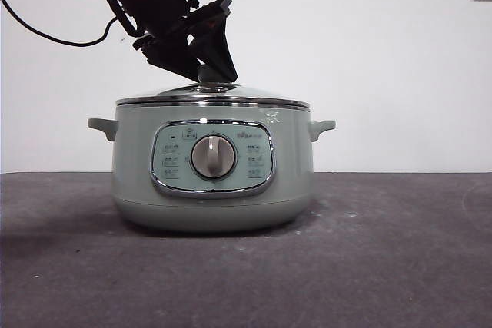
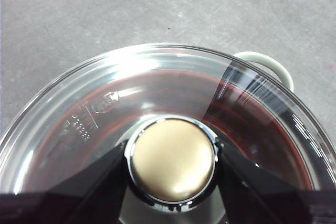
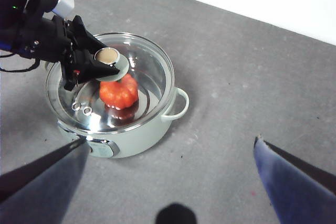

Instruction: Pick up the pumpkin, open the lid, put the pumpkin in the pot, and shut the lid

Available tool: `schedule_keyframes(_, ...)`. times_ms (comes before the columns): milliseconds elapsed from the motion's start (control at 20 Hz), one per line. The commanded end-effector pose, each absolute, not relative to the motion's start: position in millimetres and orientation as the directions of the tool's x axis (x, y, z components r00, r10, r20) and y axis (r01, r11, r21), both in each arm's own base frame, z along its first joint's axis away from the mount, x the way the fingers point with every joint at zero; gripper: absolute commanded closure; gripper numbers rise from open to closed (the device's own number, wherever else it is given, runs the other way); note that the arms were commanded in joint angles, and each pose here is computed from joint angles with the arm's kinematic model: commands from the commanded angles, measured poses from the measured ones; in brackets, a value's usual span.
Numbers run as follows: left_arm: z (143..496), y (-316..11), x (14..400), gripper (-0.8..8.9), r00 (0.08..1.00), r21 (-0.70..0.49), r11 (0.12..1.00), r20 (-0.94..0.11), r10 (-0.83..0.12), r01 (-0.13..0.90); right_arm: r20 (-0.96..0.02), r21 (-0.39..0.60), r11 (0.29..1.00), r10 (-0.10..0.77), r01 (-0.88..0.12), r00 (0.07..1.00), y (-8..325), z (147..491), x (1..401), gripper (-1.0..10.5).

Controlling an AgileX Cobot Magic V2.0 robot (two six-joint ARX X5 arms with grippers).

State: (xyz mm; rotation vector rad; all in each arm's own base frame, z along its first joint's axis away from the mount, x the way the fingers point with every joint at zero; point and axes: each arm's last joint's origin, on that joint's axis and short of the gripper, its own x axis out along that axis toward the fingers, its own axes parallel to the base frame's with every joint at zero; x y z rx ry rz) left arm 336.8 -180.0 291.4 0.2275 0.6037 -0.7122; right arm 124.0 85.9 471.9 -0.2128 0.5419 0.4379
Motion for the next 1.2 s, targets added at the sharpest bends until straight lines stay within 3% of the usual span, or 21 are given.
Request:
schedule_keyframes(50,291,-179,333,2.29,0.577,-0.015,0.740,-0.616,-0.536,0.672,-0.556,-0.079,0.886,0.342,-0.458,0.758,86,470,123,3.2)
schedule_keyframes(200,296,-177,328,2.29,0.571,-0.018,0.740,-0.625,-0.533,0.672,-0.579,-0.068,0.875,0.356,-0.478,0.734,86,468,123,3.2)
schedule_keyframes(400,315,-169,312,2.29,0.571,-0.018,0.739,-0.622,-0.536,0.674,-0.604,0.006,0.822,0.456,-0.569,0.653,89,466,120,3.2)
schedule_keyframes(700,366,-137,246,2.30,0.530,-0.050,0.718,-0.640,-0.557,0.694,-0.692,0.039,0.794,0.459,-0.606,0.557,91,456,120,3.2)
schedule_keyframes(750,375,-130,230,2.39,0.524,-0.060,0.717,-0.641,-0.561,0.695,-0.714,0.057,0.776,0.471,-0.629,0.517,93,454,121,3.2)
schedule_keyframes(850,389,-118,206,3.44,0.501,-0.093,0.697,-0.628,-0.595,0.711,-0.732,0.073,0.757,0.483,-0.649,0.481,95,451,121,3.3)
schedule_keyframes(1000,404,-103,172,6.29,0.464,-0.134,0.652,-0.599,-0.653,0.746,-0.728,0.119,0.709,0.538,-0.695,0.425,97,451,121,5.3)
schedule_keyframes(1100,410,-95,156,8.13,0.455,-0.142,0.638,-0.585,-0.671,0.757,-0.719,0.168,0.657,0.592,-0.735,0.364,101,450,122,8.0)
schedule_keyframes(1150,412,-91,149,8.22,0.445,-0.150,0.627,-0.580,-0.682,0.765,-0.715,0.177,0.629,0.611,-0.757,0.341,102,450,122,9.6)
schedule_keyframes(1200,413,-89,144,8.22,0.434,-0.160,0.616,-0.576,-0.693,0.772,-0.713,0.174,0.621,0.615,-0.764,0.337,102,450,122,9.5)
